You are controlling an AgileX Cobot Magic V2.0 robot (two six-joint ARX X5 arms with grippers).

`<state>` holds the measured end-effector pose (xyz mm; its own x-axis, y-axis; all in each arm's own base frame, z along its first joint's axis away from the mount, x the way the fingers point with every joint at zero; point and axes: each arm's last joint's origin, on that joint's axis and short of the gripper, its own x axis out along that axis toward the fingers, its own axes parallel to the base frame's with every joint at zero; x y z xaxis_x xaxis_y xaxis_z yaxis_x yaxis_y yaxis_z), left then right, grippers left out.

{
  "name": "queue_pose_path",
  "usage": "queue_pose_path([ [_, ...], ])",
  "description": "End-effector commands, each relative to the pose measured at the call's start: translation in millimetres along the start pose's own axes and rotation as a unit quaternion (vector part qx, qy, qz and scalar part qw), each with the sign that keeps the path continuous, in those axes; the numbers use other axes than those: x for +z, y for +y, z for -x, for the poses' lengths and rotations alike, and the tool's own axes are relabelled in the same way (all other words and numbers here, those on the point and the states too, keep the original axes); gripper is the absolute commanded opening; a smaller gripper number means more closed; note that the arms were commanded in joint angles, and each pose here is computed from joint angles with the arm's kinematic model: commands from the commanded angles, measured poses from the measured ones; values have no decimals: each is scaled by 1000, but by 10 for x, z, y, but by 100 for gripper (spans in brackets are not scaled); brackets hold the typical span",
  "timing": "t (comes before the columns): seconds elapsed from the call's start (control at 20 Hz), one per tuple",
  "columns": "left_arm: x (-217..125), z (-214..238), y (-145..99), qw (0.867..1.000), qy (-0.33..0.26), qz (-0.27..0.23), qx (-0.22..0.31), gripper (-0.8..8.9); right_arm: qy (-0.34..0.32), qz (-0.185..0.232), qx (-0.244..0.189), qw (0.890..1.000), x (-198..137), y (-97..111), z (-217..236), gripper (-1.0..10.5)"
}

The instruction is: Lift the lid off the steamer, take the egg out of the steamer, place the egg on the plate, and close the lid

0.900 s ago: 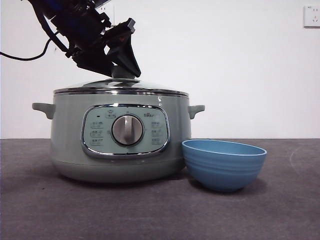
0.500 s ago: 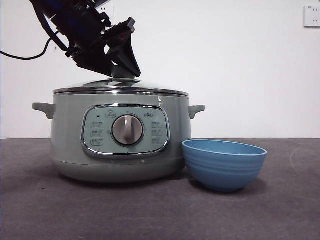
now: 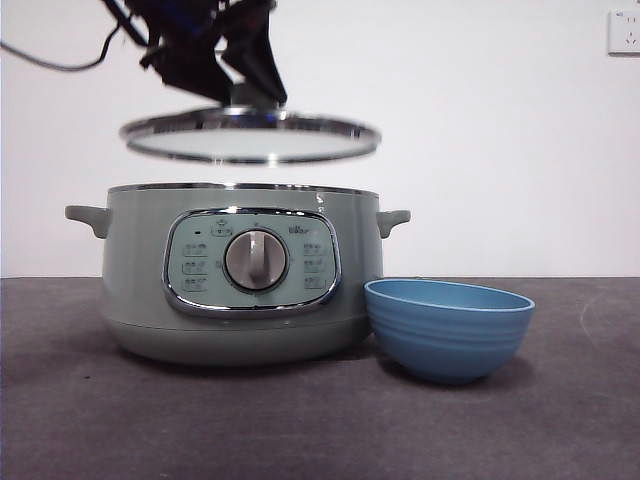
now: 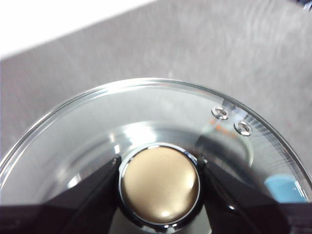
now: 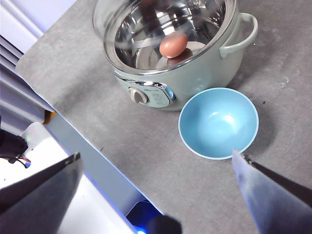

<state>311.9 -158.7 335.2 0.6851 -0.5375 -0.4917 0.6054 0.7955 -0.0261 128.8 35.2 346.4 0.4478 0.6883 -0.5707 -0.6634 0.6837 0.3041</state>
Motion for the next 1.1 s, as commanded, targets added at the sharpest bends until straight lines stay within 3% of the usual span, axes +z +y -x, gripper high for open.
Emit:
queue_pose_path([
  [0.05, 240, 219, -36, 999, -38, -7, 0, -8, -4, 3, 0, 1000, 16, 3, 2, 567],
  [0.25, 424, 747, -114, 996, -93, -16, 7, -8, -17, 2, -2, 1000, 46, -3, 2, 567],
  [0.5, 411, 1619, -258, 991, -131, -20, 37, -8, -41, -9, -5, 999, 134, -53, -37, 567],
  [0.75, 163, 2431, -397, 986, -143, -15, 84, -8, -70, -35, 0, 997, 303, -165, -179, 567],
  [1.1, -253, 3058, -517, 985, -124, 3, 122, -8, -57, -47, 17, 997, 577, -199, -771, 566],
])
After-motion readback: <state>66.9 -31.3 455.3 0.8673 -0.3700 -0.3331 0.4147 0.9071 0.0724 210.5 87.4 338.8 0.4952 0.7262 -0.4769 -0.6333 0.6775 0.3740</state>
